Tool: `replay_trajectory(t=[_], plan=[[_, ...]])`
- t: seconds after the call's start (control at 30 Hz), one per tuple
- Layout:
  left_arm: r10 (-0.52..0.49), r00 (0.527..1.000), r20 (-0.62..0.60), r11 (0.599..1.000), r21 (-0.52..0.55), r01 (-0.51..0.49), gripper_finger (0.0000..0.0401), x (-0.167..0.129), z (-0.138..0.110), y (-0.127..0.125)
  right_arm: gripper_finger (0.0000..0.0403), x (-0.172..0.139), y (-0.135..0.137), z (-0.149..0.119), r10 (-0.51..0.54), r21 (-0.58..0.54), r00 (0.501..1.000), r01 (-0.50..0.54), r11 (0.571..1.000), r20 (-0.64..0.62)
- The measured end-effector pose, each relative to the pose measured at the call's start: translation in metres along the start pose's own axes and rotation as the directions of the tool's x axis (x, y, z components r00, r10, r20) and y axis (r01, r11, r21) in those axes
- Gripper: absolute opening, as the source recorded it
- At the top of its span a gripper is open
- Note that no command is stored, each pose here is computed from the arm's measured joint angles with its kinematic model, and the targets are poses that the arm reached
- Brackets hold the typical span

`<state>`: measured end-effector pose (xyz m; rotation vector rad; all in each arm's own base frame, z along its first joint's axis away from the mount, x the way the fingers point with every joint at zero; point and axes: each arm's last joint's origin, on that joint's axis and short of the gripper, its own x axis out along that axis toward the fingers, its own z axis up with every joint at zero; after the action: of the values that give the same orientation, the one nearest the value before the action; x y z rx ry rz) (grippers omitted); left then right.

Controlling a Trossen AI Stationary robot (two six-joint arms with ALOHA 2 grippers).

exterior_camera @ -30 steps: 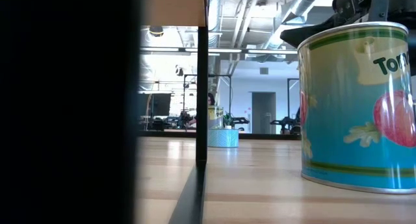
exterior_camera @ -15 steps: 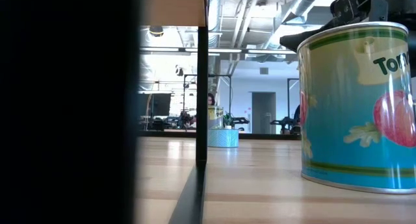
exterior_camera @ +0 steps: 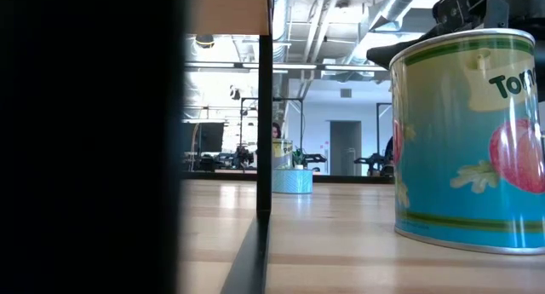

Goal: Pick and place cans onto a shelf
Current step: Put the canned black beans on the shelf

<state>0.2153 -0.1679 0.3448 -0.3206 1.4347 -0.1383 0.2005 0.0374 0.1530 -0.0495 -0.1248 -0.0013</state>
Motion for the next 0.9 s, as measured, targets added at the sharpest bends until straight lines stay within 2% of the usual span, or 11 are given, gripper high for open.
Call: replay_trajectory(t=[0.23,0.57,0.9], plan=[[0.008,1.0,-0.019,1.0,-0.029,-0.008,0.0001,0.003,0.0004,-0.0005,0.0005,0.0,0.0,0.0,0.0,0.0,1.0,0.0,1.0,0.0],[0.005,0.999,-0.049,0.999,-0.04,-0.007,0.0032,0.004,-0.0012,-0.0001,0.0005,0.0001,0.0,0.0,0.0,-0.001,1.0,0.0,1.0,0.0],[0.034,0.997,-0.072,0.999,-0.017,-0.035,0.0021,0.0038,-0.0036,0.0025,0.0005,0.0003,0.0001,0.0001,0.0,-0.001,1.0,0.0,1.0,0.0]])
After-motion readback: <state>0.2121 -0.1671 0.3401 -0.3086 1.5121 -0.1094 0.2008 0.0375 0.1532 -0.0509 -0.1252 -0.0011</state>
